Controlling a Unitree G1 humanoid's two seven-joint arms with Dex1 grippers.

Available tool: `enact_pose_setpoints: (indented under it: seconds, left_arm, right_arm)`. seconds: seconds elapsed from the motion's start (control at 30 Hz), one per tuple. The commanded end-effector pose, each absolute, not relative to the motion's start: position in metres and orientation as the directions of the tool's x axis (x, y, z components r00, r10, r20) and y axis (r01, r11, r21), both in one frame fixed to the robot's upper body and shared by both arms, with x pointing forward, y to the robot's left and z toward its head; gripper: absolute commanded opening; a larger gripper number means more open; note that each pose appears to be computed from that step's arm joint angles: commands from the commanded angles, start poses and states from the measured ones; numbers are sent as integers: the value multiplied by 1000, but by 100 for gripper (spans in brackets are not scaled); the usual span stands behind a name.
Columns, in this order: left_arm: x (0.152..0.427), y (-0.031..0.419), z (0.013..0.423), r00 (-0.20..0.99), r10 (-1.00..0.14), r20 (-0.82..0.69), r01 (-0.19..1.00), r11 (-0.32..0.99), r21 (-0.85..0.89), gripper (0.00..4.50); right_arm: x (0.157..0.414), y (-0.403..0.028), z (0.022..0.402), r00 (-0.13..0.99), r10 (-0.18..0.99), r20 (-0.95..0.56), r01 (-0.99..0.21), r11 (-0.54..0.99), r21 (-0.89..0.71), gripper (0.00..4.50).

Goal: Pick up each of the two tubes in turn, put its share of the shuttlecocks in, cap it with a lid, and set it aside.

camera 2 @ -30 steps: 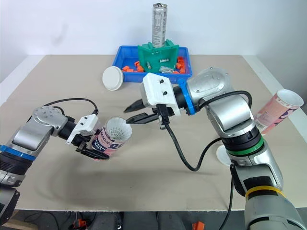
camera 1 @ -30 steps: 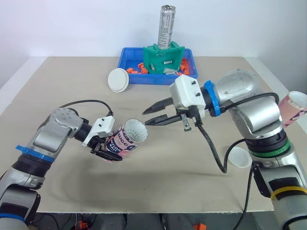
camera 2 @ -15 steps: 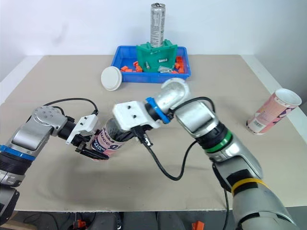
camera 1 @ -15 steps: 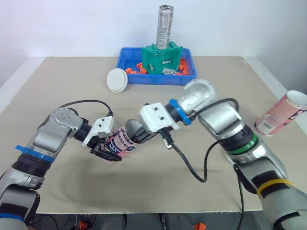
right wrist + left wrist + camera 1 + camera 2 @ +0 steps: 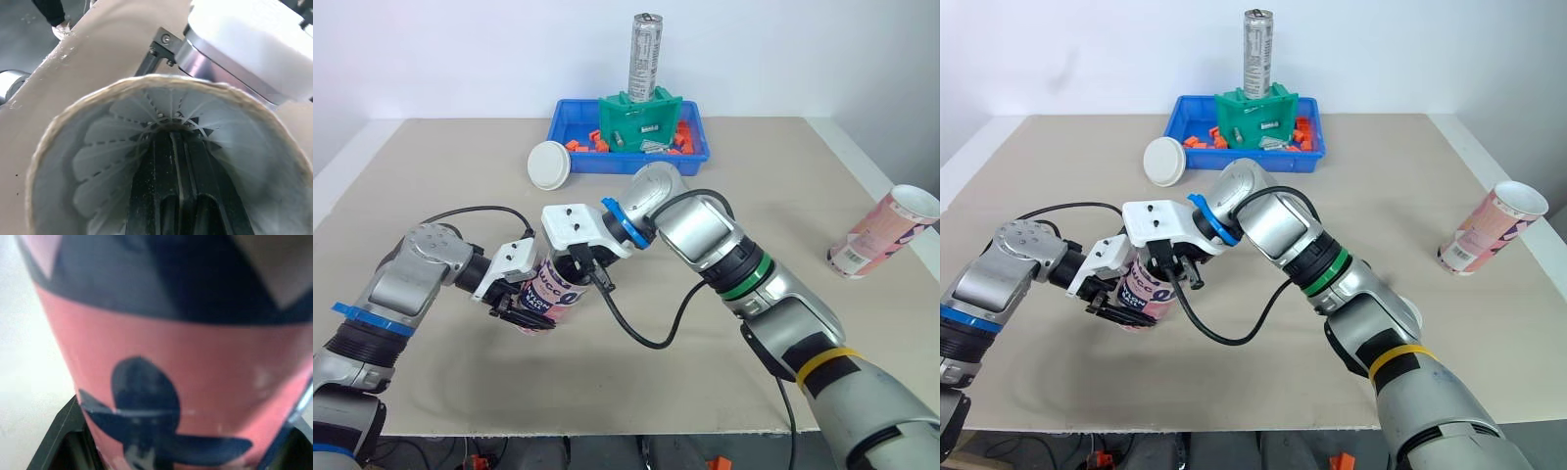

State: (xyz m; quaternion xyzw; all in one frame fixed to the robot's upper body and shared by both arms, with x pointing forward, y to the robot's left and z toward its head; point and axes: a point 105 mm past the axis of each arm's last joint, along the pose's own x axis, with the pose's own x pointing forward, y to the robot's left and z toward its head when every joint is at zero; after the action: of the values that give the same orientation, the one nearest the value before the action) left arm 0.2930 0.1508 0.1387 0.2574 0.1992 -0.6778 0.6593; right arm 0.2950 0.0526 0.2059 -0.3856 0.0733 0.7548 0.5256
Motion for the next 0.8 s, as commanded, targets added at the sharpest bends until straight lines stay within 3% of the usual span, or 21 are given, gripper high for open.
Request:
enact_pose_setpoints:
  seconds: [0.03, 0.17, 0.3, 0.4, 0.53, 0.57, 0.6, 0.73, 0.77, 0.8]
  left_arm:
    - [293, 140, 146, -7, -807, -590, 990, -88, 108, 315]
    - [294, 138, 147, -9, -812, -583, 989, -93, 114, 315]
    - [295, 137, 152, 1, -826, -564, 986, -92, 136, 315]
    - [299, 130, 161, 23, -856, -516, 980, -82, 181, 315]
    - [305, 115, 179, 50, -919, -391, 966, -55, 253, 315]
    - [306, 111, 183, 49, -933, -356, 962, -51, 268, 315]
    - [306, 107, 186, 46, -944, -327, 960, -48, 274, 315]
    - [307, 85, 185, 13, -972, -235, 960, -54, 276, 315]
    - [307, 79, 184, 5, -977, -214, 961, -54, 271, 315]
    - [306, 74, 184, -6, -980, -197, 963, -58, 263, 315]
  right_arm:
    - [288, 38, 241, -182, 776, -603, -828, -452, -331, 4]
    - [277, -7, 274, -226, 792, -567, -816, -472, -334, 4]
    - [276, -31, 296, -188, 828, -529, -828, -424, -368, 4]
    - [279, -55, 309, -119, 857, -501, -833, -360, -419, 4]
    - [298, -85, 301, 61, 855, -515, -860, -217, -461, 4]
    - [300, -94, 296, 90, 841, -533, -869, -196, -455, 65]
    - [300, -105, 289, 118, 820, -560, -876, -180, -448, 90]
    - [301, -151, 267, 242, 714, -657, -901, -87, -426, 273]
    - [301, -161, 264, 260, 692, -673, -906, -66, -418, 305]
    - [301, -170, 263, 279, 670, -688, -905, -57, -422, 305]
